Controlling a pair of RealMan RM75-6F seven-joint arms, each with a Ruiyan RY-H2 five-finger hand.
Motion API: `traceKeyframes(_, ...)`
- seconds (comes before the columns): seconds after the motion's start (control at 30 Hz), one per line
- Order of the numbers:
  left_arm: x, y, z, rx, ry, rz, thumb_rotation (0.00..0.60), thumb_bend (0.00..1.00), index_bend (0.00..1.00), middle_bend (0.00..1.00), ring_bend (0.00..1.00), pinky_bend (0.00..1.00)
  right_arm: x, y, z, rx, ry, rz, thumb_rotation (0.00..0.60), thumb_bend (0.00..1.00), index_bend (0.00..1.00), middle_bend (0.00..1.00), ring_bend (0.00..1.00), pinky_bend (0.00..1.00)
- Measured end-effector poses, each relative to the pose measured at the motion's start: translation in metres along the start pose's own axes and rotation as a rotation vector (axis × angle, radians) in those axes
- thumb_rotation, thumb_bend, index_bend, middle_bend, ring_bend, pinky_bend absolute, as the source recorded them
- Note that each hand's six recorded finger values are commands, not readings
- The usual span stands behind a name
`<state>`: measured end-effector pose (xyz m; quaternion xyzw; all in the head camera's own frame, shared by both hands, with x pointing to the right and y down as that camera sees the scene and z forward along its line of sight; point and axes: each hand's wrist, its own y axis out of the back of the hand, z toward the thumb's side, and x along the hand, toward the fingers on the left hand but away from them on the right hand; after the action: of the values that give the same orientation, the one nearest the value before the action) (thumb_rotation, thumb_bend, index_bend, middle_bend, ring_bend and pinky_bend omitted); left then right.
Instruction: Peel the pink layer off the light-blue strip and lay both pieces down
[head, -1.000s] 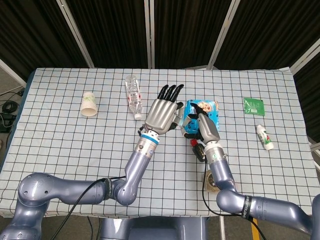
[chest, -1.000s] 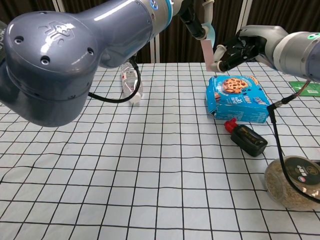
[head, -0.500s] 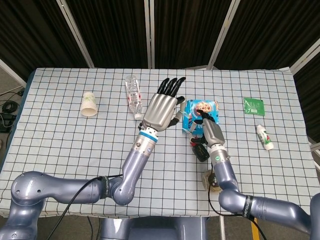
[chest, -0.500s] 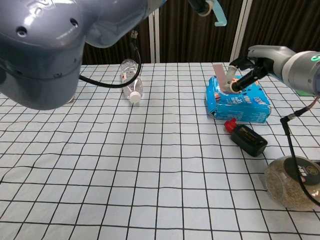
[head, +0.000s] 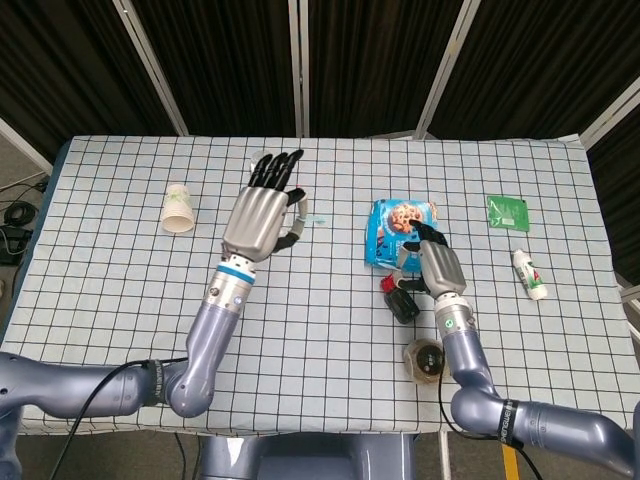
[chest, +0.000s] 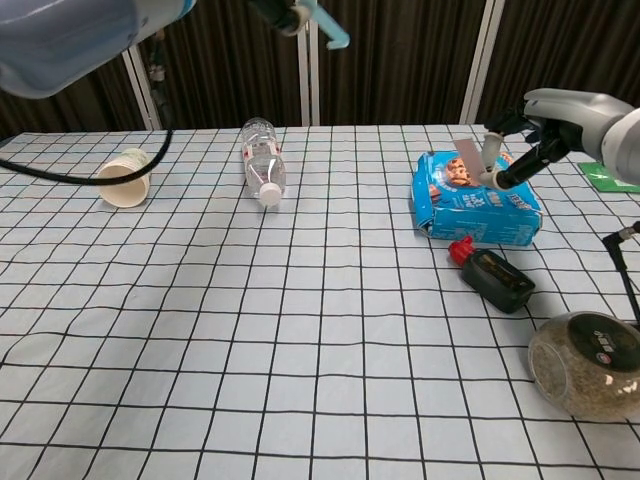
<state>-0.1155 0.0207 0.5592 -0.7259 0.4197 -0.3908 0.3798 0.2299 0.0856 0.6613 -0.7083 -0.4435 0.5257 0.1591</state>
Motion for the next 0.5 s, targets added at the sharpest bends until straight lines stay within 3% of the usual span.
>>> traceKeyframes(0.03, -0.005, -0.002, -0.008, 0.005, 0.012, -0.008, 0.600, 0.49, 0.75, 0.00, 0.00, 0.00, 0.001, 0.001, -0.002, 0.020, 0.007, -0.006, 0.600, 0.14, 0.44, 0.04, 0.00, 0.00)
traceKeyframes(0.07, -0.009, -0.006, -0.016, 0.015, 0.025, -0.019, 0.600, 0.28, 0.55, 0.00, 0.00, 0.00, 0.002, 0.001, -0.005, 0.036, 0.012, -0.010, 0.600, 0.05, 0.34, 0.03, 0.00, 0.00)
traceKeyframes(0.1, -0.016, -0.011, -0.028, 0.037, 0.044, -0.039, 0.600, 0.18, 0.43, 0.00, 0.00, 0.00, 0.003, 0.002, -0.008, 0.052, 0.017, -0.013, 0.600, 0.02, 0.29, 0.02, 0.00, 0.00)
traceKeyframes(0.13, -0.022, -0.015, -0.038, 0.054, 0.057, -0.057, 0.600, 0.03, 0.20, 0.00, 0.00, 0.00, 0.004, 0.003, -0.011, 0.071, 0.027, -0.018, 0.600, 0.00, 0.23, 0.02, 0.00, 0.00)
traceKeyframes(0.17, -0.029, -0.018, -0.048, 0.073, 0.069, -0.076, 0.600, 0.00, 0.04, 0.00, 0.00, 0.00, 0.006, 0.004, -0.013, 0.085, 0.035, -0.023, 0.600, 0.00, 0.21, 0.01, 0.00, 0.00)
traceKeyframes(0.3, -0.061, -0.028, -0.096, 0.118, 0.130, -0.144, 0.600, 0.00, 0.00, 0.00, 0.00, 0.00, 0.013, 0.009, -0.022, 0.138, 0.075, -0.043, 0.600, 0.00, 0.17, 0.00, 0.00, 0.00)
traceKeyframes(0.5, -0.090, -0.021, -0.130, 0.114, 0.152, -0.133, 0.600, 0.00, 0.00, 0.00, 0.00, 0.00, 0.030, 0.024, -0.037, 0.189, 0.131, -0.083, 0.600, 0.00, 0.16, 0.00, 0.00, 0.00)
